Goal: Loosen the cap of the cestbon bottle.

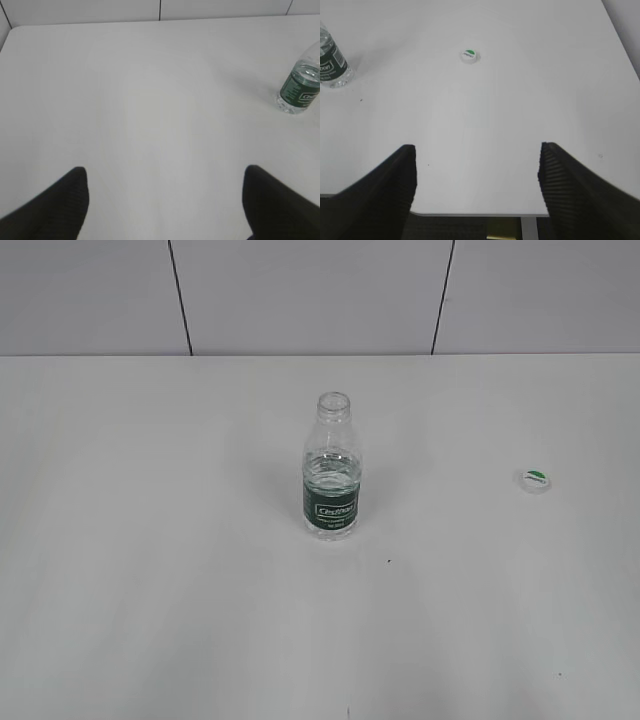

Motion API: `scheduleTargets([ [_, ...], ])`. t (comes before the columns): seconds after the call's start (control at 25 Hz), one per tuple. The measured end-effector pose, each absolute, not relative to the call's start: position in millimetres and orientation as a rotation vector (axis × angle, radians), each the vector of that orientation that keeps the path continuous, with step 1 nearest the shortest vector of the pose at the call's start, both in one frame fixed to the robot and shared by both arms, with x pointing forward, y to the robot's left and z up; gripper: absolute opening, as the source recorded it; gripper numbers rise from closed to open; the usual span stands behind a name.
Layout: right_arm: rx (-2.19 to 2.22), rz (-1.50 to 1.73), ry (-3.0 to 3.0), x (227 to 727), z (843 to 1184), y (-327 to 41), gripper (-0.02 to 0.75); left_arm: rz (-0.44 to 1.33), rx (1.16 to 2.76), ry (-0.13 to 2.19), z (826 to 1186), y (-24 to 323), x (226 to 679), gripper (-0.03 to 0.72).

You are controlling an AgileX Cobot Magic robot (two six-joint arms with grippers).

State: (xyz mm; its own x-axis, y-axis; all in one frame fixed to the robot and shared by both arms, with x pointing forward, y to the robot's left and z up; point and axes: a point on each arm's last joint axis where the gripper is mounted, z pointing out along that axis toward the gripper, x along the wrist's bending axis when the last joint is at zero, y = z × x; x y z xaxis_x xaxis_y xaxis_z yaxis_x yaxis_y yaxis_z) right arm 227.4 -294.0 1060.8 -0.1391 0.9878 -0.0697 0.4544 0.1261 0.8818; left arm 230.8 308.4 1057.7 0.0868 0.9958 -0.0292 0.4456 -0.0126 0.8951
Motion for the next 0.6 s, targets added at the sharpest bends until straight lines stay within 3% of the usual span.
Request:
scheduleTargets([
  [0.6,1.413,0.956,1.705,229.2,1053.2,-293.2,0.58,0.892,1.584,1.456,1057.2,308.5,231.2,0.569],
])
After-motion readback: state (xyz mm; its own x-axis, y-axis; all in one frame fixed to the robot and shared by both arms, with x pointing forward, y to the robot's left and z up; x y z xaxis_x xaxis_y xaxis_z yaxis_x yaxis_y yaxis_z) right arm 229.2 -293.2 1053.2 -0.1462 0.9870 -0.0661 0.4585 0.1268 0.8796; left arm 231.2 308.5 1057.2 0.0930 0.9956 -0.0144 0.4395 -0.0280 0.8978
